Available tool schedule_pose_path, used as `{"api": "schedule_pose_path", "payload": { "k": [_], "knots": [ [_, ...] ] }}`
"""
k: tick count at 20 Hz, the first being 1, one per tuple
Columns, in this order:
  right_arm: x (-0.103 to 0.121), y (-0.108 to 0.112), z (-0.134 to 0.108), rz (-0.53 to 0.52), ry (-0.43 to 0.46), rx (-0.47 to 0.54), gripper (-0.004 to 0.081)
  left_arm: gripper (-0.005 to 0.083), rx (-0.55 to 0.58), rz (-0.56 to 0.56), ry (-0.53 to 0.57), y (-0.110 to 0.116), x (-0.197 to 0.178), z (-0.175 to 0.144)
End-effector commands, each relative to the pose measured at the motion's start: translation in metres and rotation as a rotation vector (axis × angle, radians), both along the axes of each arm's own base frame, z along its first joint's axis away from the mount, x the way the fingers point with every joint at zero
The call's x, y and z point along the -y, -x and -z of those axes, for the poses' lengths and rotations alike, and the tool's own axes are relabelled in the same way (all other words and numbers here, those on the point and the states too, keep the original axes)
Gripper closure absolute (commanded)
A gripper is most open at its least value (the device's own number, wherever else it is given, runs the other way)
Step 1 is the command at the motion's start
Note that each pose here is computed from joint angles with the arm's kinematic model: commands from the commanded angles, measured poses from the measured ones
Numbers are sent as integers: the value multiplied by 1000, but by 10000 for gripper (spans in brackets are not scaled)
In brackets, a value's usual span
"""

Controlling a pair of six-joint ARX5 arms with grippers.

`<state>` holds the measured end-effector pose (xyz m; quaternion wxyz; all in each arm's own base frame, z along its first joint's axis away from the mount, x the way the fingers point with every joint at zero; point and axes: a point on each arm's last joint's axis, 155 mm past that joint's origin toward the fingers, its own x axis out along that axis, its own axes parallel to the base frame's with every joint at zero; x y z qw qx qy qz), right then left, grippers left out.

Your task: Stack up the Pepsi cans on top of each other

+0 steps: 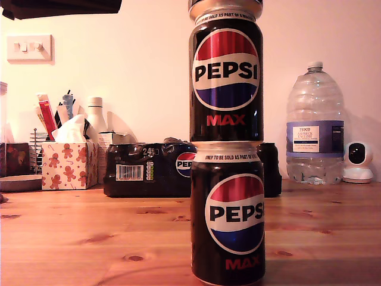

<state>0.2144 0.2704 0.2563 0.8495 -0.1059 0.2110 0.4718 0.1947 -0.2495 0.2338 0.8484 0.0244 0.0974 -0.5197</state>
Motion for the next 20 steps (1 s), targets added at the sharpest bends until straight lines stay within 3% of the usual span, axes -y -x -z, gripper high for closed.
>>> {"api": "schedule_pose_path", "payload": {
  "k": [1,20],
  "knots": [
    [-3,1,-13,-5,-24,22,121,793,-1,-1,-5,-1,0,4],
    [-3,2,-31,8,-53,20,117,793,0,-1,-6,-1,0,4]
  ]
}}
